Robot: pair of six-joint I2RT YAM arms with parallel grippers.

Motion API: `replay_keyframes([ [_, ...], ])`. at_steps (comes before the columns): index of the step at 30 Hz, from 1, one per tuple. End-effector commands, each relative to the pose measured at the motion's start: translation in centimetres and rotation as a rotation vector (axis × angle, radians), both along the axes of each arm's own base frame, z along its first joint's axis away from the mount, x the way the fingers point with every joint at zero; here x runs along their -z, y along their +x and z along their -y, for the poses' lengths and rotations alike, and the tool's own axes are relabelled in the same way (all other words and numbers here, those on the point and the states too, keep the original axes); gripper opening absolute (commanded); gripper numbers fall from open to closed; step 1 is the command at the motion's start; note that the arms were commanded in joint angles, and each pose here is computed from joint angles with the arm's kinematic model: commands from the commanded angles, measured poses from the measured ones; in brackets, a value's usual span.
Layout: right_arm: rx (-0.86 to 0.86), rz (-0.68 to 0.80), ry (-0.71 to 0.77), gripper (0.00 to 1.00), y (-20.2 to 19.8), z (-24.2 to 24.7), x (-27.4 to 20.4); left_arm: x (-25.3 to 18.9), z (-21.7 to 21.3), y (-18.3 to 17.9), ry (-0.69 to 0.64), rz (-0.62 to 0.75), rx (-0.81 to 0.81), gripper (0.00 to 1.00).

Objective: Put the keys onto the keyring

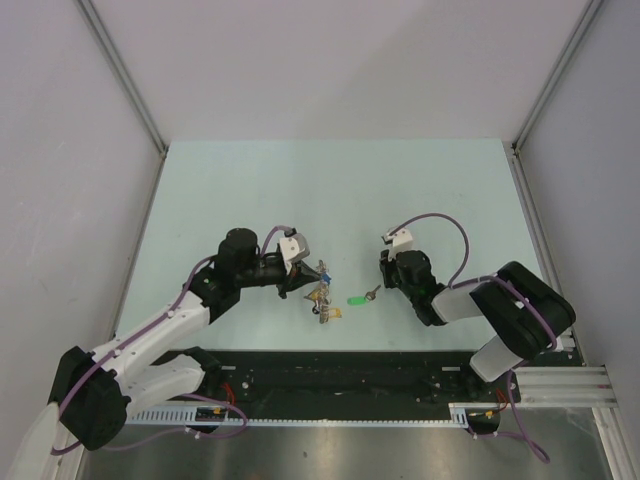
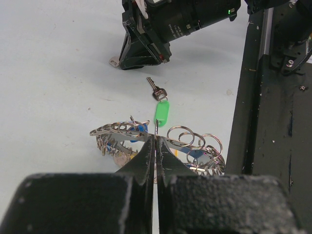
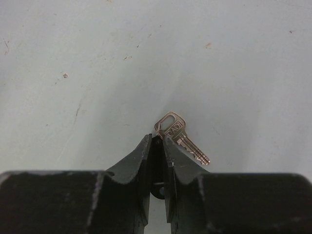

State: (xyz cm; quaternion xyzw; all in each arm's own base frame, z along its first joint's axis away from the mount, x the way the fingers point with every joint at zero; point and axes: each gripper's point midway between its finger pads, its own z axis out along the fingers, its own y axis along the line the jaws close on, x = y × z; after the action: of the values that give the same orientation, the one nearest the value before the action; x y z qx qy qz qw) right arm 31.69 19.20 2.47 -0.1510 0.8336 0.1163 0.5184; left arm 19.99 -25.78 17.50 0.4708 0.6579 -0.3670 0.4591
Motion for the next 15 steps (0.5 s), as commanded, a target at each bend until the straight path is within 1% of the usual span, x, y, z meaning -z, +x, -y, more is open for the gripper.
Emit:
replay_keyframes([
  [1, 0.005, 0.062, 0.014, 0.18, 1.16, -0.37, -1.27, -3.51, 0.42, 0.80, -0.061, 0.089, 0.000, 0.00],
  [4, 0.004, 0.061, 0.007, 0.17, 1.11, -0.37, -1.11, -3.51, 0.43, 0.79, -0.061, 0.088, 0.000, 0.00],
  [8, 0.003, 0.072, -0.009, 0.12, 1.19, -0.50, -1.06, -3.56, 0.45, 0.75, -0.061, 0.090, 0.002, 0.00],
  [11, 0.000, 0.080, -0.018, 0.05, 1.10, -0.65, -1.16, -3.60, 0.41, 0.77, -0.063, 0.090, 0.000, 0.00],
  [12, 0.000, 0.081, -0.019, 0.00, 1.09, -0.62, -1.23, -3.60, 0.44, 0.73, -0.063, 0.090, 0.001, 0.00],
  [15, -0.013, 0.092, -0.015, 0.00, 0.80, -0.73, -1.98, -3.71, 0.39, 0.69, -0.065, 0.094, 0.000, 0.00],
])
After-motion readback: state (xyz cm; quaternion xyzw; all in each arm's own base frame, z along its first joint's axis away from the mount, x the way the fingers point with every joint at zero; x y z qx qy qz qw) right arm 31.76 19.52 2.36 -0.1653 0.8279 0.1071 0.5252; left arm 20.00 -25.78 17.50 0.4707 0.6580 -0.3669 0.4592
